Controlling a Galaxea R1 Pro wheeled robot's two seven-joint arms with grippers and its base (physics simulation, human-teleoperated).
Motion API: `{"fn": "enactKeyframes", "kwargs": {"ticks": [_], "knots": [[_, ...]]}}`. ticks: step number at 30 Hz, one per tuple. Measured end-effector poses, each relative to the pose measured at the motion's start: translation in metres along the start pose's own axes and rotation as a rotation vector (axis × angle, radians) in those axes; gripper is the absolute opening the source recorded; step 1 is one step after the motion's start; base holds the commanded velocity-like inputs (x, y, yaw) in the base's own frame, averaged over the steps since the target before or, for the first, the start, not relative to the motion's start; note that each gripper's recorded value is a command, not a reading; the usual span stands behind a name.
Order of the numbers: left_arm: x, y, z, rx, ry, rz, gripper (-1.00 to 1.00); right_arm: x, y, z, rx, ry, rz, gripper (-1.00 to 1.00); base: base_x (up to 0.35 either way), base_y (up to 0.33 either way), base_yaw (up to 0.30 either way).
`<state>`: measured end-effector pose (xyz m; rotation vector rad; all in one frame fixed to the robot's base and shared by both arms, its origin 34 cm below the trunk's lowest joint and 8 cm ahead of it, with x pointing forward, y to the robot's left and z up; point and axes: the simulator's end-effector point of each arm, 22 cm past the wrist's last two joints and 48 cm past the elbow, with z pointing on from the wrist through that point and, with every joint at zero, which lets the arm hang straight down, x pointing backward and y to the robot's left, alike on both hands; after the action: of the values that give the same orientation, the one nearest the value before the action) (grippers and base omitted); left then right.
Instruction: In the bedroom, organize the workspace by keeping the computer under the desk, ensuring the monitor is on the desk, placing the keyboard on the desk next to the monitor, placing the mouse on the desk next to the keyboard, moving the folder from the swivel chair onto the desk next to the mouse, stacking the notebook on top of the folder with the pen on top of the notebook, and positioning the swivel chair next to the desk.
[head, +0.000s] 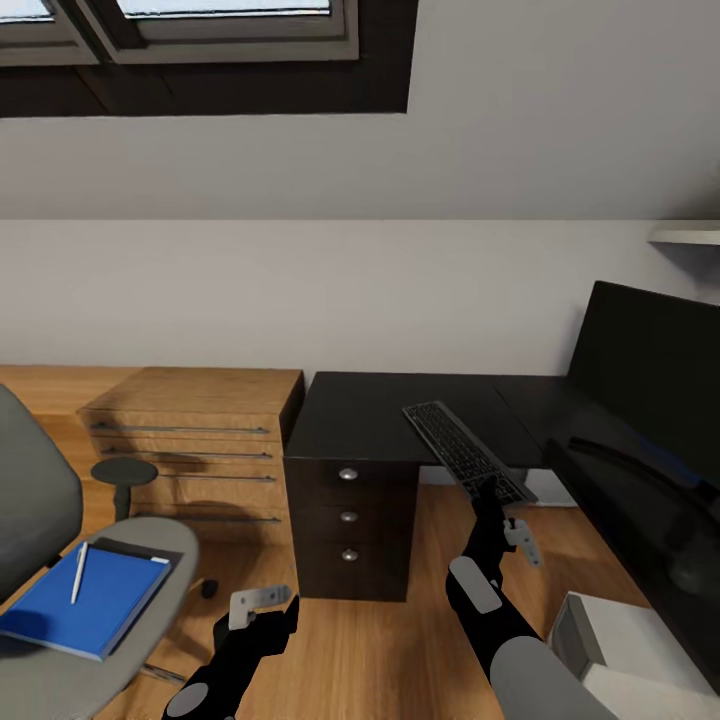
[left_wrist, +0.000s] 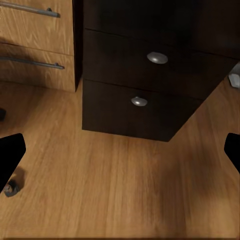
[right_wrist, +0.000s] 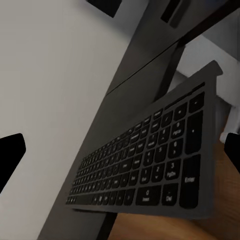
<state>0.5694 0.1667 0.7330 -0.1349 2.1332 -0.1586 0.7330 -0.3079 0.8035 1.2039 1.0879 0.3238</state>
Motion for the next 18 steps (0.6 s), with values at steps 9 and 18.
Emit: {"fn": "enactKeyframes", "kwargs": {"ticks": [9, 18], "knots": [[0.0, -0.0001, -0.0001, 0.0, 0.0, 0.0, 1.0, -0.0001, 0.0001, 0.0, 0.0, 0.0, 0.0, 1.0, -0.023, 0.0, 0.0], [0.0002, 0.0, 0.0003, 0.0, 0.001, 0.0, 1.0, 0.0003, -0.0002, 0.0003, 0.001, 0.0, 0.0, 1.0, -0.248, 0.0, 0.0]]}}
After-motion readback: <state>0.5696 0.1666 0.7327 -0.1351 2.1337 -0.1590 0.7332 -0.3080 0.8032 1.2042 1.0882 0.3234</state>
